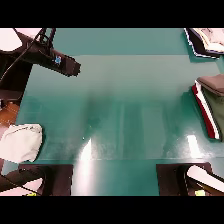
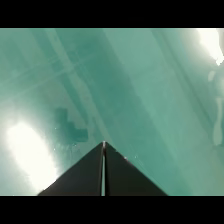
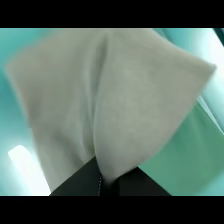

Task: Fold the shirts.

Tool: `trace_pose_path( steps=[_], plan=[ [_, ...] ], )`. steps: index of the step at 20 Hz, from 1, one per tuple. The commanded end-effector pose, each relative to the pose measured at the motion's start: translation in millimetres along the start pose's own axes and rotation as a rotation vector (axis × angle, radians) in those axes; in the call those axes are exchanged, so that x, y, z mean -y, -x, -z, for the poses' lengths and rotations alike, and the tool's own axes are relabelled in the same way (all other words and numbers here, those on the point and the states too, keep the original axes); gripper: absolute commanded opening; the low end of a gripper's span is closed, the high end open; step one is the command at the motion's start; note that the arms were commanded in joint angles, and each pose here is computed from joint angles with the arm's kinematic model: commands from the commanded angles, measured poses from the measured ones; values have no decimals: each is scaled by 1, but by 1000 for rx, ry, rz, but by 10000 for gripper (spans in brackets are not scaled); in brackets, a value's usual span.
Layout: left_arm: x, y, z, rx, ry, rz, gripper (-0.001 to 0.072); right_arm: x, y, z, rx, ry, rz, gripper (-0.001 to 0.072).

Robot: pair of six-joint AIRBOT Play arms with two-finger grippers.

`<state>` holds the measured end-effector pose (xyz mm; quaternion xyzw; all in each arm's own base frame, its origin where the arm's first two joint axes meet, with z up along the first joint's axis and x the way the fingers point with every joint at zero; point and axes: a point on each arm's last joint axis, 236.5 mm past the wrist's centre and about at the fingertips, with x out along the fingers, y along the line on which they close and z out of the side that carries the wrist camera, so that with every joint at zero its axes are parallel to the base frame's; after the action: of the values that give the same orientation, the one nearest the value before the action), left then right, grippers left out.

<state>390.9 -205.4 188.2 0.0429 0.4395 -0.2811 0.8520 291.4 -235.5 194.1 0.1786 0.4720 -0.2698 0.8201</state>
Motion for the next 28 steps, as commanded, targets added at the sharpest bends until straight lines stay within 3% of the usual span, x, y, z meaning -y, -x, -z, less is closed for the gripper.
trace_pose_path(
  steps=[1,2,4,5,6,8,10,16,17,20,28],
  plan=[
    [0,0,0,-2,-5,0,31,39,5,28,-117,-23,169,24],
    [0,0,0,-2,-9,0,31,44,6,32,-133,-24,186,56],
    [0,0,0,-2,-28,0,31,52,8,36,-150,-26,224,419],
    [0,0,1,-2,-29,1,31,58,10,39,-162,-28,250,517],
    [0,0,1,-2,-29,1,31,62,12,40,-169,-30,269,520],
    [0,0,0,-2,-29,1,31,57,12,46,-191,-34,247,516],
    [0,0,0,0,-29,1,31,26,7,49,-208,-37,128,503],
    [1,0,3,-14,-29,3,32,-159,31,75,-264,200,-442,498],
    [1,0,4,-16,-29,3,31,-185,38,84,-270,259,-497,464],
    [1,0,4,-15,-29,4,31,-246,60,125,-309,466,-588,27],
    [1,0,4,-15,-29,4,31,-307,84,182,-272,767,-622,20]
  ],
)
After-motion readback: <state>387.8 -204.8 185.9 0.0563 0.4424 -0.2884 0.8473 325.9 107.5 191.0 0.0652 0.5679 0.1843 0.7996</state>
